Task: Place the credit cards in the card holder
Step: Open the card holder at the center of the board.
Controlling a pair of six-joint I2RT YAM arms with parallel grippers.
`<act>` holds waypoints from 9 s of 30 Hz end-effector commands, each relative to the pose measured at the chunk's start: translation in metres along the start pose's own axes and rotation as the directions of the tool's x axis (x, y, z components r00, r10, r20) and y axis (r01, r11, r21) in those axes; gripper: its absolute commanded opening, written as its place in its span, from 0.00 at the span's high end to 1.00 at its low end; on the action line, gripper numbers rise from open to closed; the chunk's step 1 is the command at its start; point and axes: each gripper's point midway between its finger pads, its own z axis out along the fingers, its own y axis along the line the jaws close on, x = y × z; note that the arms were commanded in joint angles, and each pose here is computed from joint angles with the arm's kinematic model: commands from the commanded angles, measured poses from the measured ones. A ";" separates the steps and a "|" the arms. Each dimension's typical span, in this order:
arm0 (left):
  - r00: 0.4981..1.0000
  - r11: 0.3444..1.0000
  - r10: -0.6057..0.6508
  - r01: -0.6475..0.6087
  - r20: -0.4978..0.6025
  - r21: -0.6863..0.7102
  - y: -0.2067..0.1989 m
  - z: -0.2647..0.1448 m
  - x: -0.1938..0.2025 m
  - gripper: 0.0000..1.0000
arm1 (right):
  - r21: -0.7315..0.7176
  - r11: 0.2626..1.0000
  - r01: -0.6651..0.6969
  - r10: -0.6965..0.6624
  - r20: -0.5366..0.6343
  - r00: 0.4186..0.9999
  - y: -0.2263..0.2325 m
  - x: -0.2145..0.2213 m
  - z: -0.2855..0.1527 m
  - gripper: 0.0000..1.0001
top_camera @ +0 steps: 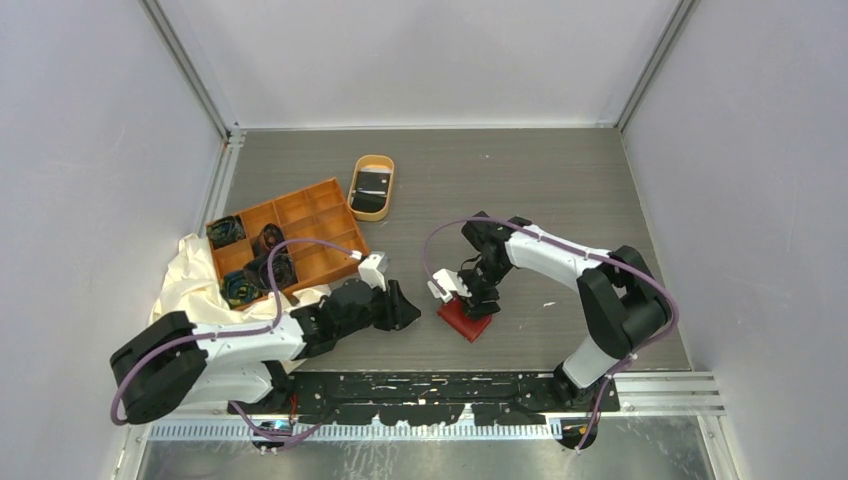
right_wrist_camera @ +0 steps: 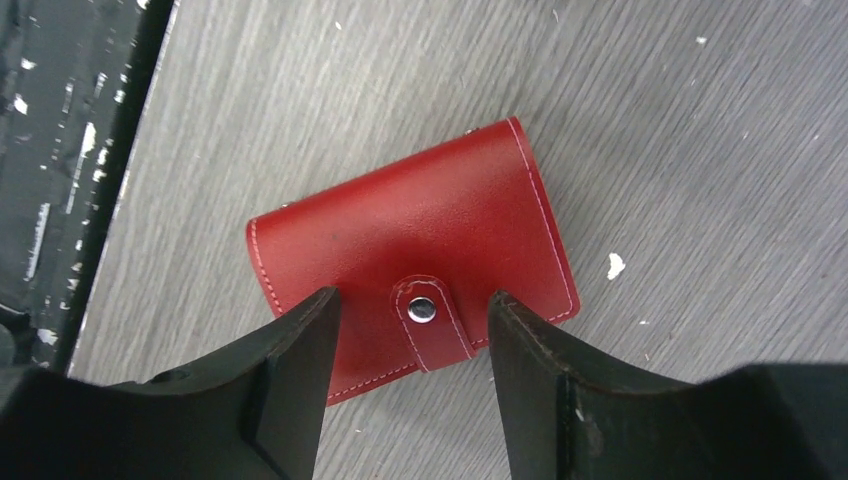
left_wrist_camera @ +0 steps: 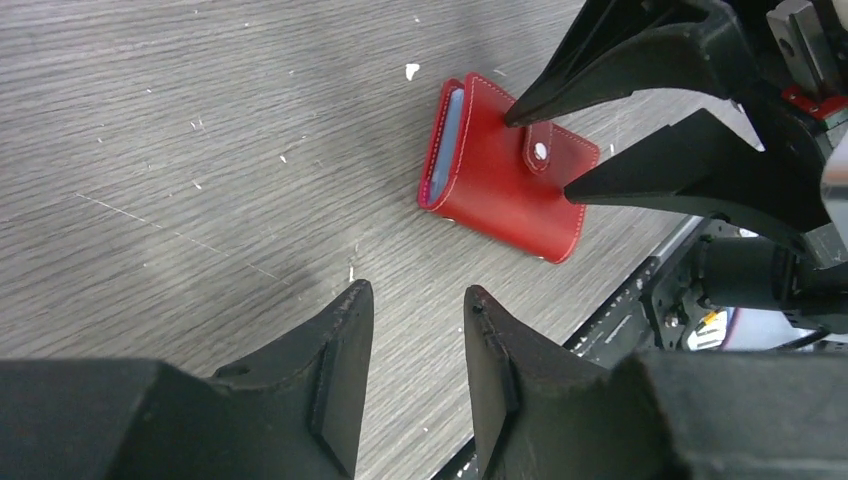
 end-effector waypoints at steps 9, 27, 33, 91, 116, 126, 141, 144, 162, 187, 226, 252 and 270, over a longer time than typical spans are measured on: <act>0.998 0.992 -0.027 0.020 0.053 0.125 -0.042 0.039 -0.023 0.67 | -0.002 1.000 0.020 -0.020 -0.156 0.988 -0.006 0.029 0.007 0.72; 0.997 0.995 0.075 -0.077 0.035 0.057 -0.026 0.060 -0.011 0.56 | 0.106 0.975 -0.198 0.180 0.160 0.971 -0.019 -0.024 -0.031 0.99; 0.999 0.999 0.027 -0.028 0.043 0.030 -0.023 0.043 -0.014 0.55 | 0.184 0.889 -0.418 0.369 0.251 0.895 -0.039 -0.027 -0.050 0.99; 0.897 0.834 -0.412 0.442 0.160 -0.331 -0.057 0.063 0.002 0.57 | 0.241 0.711 -0.661 0.557 0.382 0.738 -0.065 -0.032 -0.079 0.99; 0.987 0.997 -0.069 0.066 -0.143 -0.025 -0.004 0.083 -0.010 1.00 | 0.396 0.461 -0.795 0.782 0.243 0.574 -0.037 0.071 -0.092 0.68; 0.999 0.981 -0.015 0.023 -0.047 0.194 -0.056 0.051 -0.047 0.82 | 0.418 0.472 -0.776 0.689 0.374 0.621 -0.039 0.043 -0.114 0.52; 0.967 0.878 -0.257 0.233 0.001 0.419 -0.065 0.043 -0.074 0.34 | 0.234 0.342 -0.910 0.885 0.246 0.396 -0.033 0.069 -0.070 0.89; 0.959 0.876 -0.276 0.276 -0.058 0.395 -0.058 0.057 -0.060 0.39 | 0.150 0.337 -0.929 0.894 0.259 0.366 -0.033 0.055 -0.065 0.90; 0.992 0.988 -0.039 0.020 0.121 0.154 -0.040 0.001 -0.074 0.30 | 0.152 0.337 -0.929 0.928 0.115 0.356 -0.057 0.016 0.005 0.86; 0.991 0.992 -0.026 0.042 -0.132 0.117 -0.018 0.099 0.012 0.83 | 0.132 0.273 -0.953 0.919 0.256 0.299 -0.061 0.026 -0.054 0.84; 0.987 0.993 -0.027 0.046 -0.160 0.113 -0.017 0.096 0.015 0.83 | 0.252 0.160 -0.954 0.946 0.236 0.221 -0.045 0.074 -0.079 0.50; 0.986 0.990 -0.037 0.059 -0.165 0.128 -0.022 0.099 0.013 0.83 | 0.153 0.119 -0.981 0.979 0.148 0.142 -0.036 0.078 -0.057 0.54; 0.984 0.990 -0.044 0.066 -0.171 0.124 -0.026 0.098 0.009 0.82 | 0.012 0.072 -0.997 0.992 0.107 0.072 -0.020 0.068 -0.045 0.56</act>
